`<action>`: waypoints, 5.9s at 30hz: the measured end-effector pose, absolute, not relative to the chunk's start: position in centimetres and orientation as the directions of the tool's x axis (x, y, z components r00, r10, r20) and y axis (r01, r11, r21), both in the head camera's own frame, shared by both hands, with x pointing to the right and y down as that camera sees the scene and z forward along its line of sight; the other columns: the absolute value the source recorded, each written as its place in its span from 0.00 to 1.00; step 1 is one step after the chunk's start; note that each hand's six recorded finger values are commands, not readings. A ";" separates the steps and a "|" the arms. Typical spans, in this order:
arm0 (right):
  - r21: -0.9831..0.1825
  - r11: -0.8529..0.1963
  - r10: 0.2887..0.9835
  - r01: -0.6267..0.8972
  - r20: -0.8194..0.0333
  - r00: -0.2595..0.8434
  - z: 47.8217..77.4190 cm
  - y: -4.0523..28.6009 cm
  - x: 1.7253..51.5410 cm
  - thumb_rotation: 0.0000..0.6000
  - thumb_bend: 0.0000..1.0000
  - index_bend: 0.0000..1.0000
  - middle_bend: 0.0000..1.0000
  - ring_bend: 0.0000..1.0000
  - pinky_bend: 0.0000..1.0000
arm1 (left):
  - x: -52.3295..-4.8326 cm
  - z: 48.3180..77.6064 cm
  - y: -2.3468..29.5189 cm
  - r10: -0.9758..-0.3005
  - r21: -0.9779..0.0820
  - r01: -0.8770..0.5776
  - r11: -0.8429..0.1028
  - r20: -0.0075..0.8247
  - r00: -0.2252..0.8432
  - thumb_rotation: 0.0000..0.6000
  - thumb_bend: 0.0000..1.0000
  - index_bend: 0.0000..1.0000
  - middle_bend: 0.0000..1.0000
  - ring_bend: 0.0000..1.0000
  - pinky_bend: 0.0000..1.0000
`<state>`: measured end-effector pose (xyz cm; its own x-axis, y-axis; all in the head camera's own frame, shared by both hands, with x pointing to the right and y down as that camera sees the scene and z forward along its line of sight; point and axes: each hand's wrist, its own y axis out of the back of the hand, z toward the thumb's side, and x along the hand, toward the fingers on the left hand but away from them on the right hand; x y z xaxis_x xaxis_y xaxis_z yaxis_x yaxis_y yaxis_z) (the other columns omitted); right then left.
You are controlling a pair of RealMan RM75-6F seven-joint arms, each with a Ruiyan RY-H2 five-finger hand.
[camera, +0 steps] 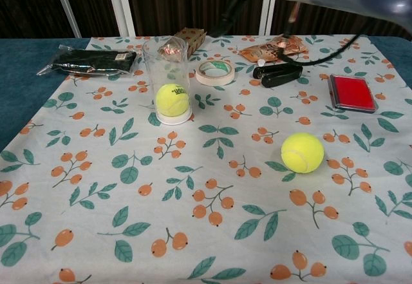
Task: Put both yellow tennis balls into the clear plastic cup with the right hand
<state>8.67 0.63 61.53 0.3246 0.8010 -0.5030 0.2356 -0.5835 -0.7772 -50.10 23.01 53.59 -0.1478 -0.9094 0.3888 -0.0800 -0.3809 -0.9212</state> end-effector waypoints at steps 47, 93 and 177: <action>-0.626 -0.775 0.609 0.083 -0.705 0.364 69.5 18.3 20.3 1.00 0.23 0.21 0.17 0.30 0.00 | -49.1 54.7 23.2 -0.904 -0.914 -0.056 -0.401 0.405 -0.135 1.00 0.00 0.12 0.00 0.00 0.00; -0.749 -0.637 0.740 0.184 -0.527 0.418 61.5 1.4 9.5 1.00 0.51 0.44 0.34 0.49 0.00 | -49.3 54.6 23.1 -0.902 -0.913 -0.061 -0.403 0.407 -0.144 1.00 0.00 0.16 0.00 0.00 0.00; -0.915 -0.389 0.920 0.108 -0.380 0.096 54.7 20.0 37.0 1.00 0.16 0.16 0.05 0.12 0.00 | -49.4 54.7 22.9 -0.909 -0.920 -0.078 -0.384 0.392 -0.141 1.00 0.00 0.11 0.00 0.00 0.00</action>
<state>37.02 20.01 54.75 0.0959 0.9199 -0.3803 0.1082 -0.3895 -0.9147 -49.43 22.85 54.68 -0.1408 -0.9092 0.3918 -0.0783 -0.3843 -0.9199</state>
